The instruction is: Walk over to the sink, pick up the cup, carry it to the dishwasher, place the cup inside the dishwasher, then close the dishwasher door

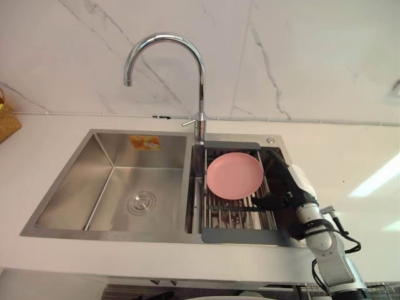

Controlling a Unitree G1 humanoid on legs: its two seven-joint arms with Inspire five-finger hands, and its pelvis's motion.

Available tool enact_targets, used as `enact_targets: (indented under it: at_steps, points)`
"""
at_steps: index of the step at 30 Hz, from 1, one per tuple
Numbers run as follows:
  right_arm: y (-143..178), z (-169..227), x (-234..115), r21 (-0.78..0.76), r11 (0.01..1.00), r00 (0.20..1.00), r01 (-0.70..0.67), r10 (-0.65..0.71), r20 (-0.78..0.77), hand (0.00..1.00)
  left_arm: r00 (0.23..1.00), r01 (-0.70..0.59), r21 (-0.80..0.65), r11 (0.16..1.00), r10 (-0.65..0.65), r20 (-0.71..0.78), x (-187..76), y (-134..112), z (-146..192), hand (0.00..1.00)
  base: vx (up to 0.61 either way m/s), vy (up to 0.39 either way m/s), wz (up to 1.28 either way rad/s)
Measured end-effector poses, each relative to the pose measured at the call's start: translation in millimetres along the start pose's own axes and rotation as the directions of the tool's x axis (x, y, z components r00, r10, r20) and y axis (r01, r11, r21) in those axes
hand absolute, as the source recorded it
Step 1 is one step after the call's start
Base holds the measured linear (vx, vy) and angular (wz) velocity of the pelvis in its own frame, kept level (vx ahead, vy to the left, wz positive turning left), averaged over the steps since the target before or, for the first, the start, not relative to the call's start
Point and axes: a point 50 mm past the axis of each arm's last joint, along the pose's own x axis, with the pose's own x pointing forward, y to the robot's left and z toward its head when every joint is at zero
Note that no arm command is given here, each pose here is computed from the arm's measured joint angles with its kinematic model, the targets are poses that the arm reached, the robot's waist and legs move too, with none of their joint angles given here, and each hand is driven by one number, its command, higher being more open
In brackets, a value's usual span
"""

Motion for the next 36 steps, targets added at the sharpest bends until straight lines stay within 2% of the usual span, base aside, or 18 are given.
enact_targets:
  at_steps: [23,36]
  points:
    - [-3,-7,16,-0.109,0.993,0.996,0.040,-0.048,-0.069,1.00,1.000,0.015,0.012,1.000,-0.015,0.005,0,-2,5,1.00,-0.01,0.001,0.07]
    - [1,-1,23,-0.213,0.977,0.999,0.015,-0.022,-0.027,1.00,1.000,0.016,0.037,0.999,-0.017,0.009,0,-3,7,1.00,0.00,-0.001,0.02]
